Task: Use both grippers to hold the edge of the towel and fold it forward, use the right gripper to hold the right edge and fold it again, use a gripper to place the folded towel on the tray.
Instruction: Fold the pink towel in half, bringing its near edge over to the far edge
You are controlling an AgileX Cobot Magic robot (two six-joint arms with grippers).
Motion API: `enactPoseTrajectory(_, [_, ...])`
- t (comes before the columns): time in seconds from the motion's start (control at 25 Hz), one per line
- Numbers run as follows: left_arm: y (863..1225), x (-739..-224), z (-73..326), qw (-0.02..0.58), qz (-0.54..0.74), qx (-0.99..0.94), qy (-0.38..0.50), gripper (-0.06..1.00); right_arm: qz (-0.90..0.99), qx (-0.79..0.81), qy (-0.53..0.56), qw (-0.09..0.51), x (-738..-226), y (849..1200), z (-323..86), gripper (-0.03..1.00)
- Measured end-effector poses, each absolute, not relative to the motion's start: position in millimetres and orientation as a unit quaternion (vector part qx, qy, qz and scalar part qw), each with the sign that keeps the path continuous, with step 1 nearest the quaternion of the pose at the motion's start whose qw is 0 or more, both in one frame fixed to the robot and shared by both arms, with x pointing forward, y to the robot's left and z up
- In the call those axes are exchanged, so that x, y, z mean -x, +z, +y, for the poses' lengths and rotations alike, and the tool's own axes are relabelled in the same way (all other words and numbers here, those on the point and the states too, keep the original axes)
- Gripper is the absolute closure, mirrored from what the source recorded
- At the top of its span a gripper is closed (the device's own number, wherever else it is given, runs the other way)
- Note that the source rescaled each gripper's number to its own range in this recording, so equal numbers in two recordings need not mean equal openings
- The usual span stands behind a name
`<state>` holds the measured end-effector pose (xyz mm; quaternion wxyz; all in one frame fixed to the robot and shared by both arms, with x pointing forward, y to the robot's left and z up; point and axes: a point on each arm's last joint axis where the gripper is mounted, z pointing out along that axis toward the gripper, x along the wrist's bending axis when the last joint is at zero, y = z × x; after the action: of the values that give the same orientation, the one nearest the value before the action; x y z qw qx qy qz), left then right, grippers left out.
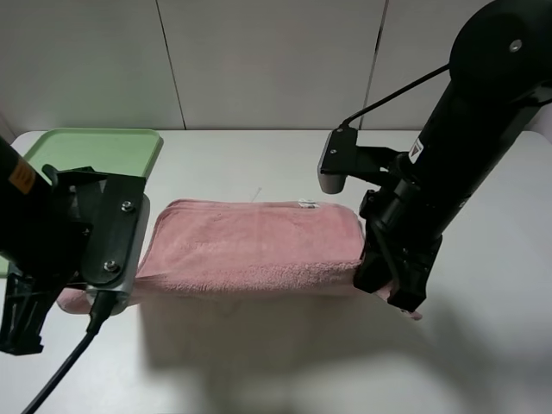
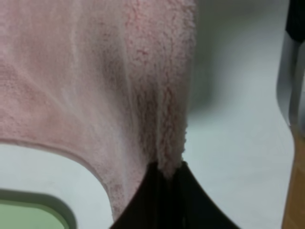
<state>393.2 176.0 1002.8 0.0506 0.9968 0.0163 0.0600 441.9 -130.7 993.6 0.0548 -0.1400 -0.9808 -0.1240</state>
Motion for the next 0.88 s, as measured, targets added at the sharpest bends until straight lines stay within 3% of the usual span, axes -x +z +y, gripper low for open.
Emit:
enactPoseTrajectory(0.28, [1005,-394,177,0.050,-0.004,-0.996,0.077,0.94,-0.979,0.143,-0.132,0.054,-438,1001,-132,0.97])
enactPoseTrajectory(0.88, [1003,-432,185,0.082,0.006,-0.980,0.182,0.94,-0.982,0.118,-0.138,-0.051,-457,1001,-133,0.97])
